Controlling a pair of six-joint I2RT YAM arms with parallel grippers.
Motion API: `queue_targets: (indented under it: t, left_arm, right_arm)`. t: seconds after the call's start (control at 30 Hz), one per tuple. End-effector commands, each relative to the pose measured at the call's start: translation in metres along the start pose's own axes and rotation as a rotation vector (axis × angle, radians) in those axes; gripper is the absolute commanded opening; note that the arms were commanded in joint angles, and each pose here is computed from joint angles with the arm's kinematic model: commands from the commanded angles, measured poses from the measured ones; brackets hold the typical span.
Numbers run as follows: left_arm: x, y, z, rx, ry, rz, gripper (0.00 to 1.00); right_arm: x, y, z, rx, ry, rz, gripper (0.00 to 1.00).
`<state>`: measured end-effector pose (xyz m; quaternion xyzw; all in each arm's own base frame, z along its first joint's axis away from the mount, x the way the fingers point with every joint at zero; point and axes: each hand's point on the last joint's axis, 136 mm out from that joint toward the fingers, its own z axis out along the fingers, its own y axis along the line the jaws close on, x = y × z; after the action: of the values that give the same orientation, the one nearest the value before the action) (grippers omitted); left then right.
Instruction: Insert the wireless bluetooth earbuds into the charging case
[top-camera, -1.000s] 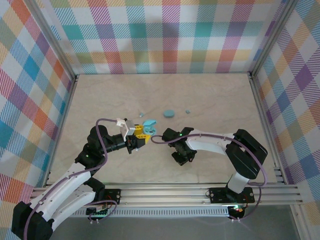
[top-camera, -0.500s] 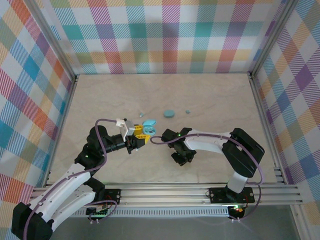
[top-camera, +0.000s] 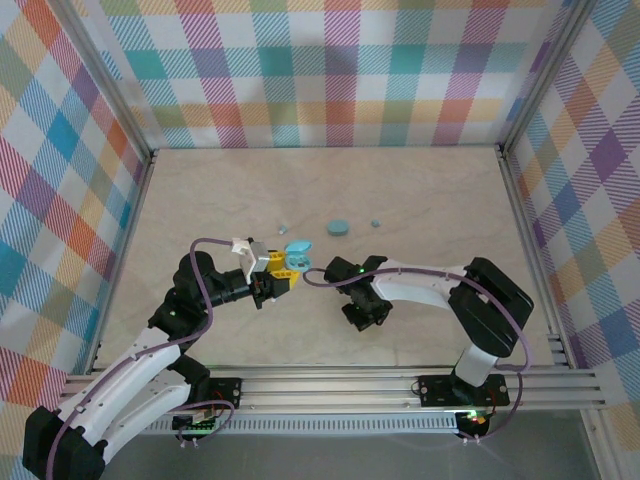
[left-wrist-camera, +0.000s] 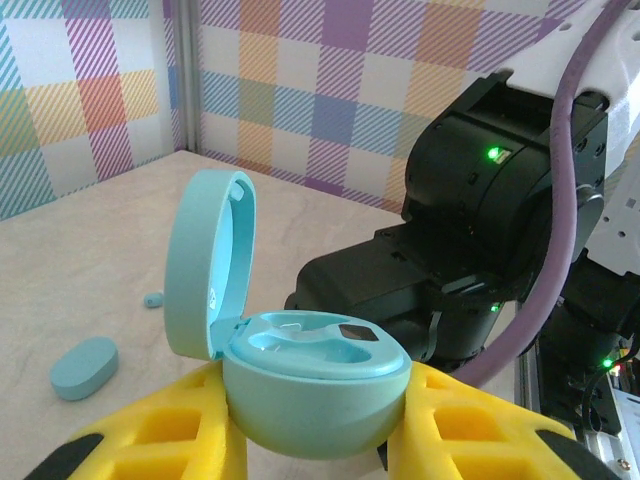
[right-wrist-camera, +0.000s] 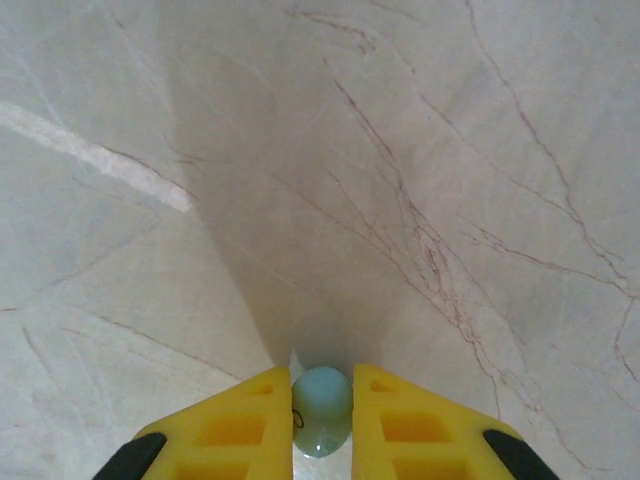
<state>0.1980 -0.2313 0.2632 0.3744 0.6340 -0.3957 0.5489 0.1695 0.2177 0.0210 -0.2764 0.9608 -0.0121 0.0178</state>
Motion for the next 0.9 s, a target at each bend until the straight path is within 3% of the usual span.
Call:
queue_targets:
  t: [0.0, 0.17, 0.33, 0.57, 0.87]
  left_arm:
    - [-0.01, -0.002, -0.001, -0.003, -0.035, 0.034, 0.14]
    - [-0.012, 0.0, -0.001, -0.012, -0.05, 0.044, 0.14]
    - [-0.02, -0.001, 0.002, 0.002, -0.075, 0.064, 0.14]
    - [-0.032, -0.006, 0.002, 0.034, -0.154, 0.12, 0.14]
    - [-0.048, -0.012, 0.003, 0.07, -0.212, 0.177, 0.13]
  right_arm:
    - [-0.004, -0.007, -0.017, -0.049, -0.054, 0.103, 0.16]
    - [-0.013, -0.026, -0.051, -0.123, -0.163, 0.243, 0.15]
    - [-0.026, -0.031, -0.11, -0.262, -0.346, 0.321, 0.14]
    - [-0.041, -0.005, -0.214, -0.53, -0.634, 0.241, 0.14]
    - [-0.053, 0.04, -0.313, -0.877, -0.784, 0.095, 0.13]
